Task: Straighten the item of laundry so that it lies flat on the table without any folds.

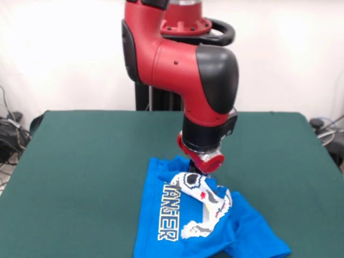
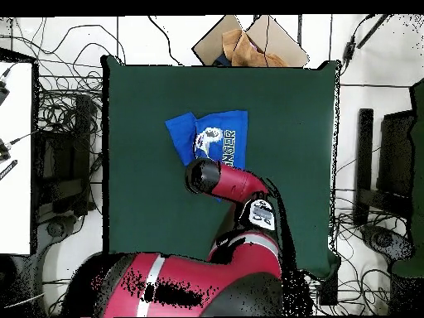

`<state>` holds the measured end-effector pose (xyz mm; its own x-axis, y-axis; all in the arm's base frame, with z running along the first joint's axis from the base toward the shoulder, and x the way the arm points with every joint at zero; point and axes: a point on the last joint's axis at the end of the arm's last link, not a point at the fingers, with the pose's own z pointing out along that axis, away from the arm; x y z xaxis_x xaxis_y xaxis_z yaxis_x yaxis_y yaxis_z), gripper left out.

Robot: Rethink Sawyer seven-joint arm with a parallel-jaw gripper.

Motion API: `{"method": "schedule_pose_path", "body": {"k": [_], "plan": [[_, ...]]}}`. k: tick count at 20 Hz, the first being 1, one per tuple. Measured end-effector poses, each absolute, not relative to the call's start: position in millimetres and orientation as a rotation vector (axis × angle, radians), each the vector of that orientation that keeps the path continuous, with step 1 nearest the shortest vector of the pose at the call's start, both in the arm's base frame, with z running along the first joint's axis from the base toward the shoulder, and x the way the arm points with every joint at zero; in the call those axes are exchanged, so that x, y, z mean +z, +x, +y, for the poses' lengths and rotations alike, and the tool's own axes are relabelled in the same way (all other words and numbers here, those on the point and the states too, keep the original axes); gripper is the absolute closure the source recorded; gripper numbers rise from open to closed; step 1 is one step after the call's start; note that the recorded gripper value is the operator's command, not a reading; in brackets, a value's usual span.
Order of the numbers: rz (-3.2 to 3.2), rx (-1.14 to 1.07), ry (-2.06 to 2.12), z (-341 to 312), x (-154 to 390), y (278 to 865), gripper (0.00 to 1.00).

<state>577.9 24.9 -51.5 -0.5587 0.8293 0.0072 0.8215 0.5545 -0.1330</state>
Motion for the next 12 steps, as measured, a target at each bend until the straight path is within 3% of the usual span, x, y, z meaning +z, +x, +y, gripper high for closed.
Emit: {"method": "schedule_pose_path", "body": {"k": [12], "plan": [[-2.628, 0.131, -1.531, 22.0, -48.8, 578.5, 1.0]]}}
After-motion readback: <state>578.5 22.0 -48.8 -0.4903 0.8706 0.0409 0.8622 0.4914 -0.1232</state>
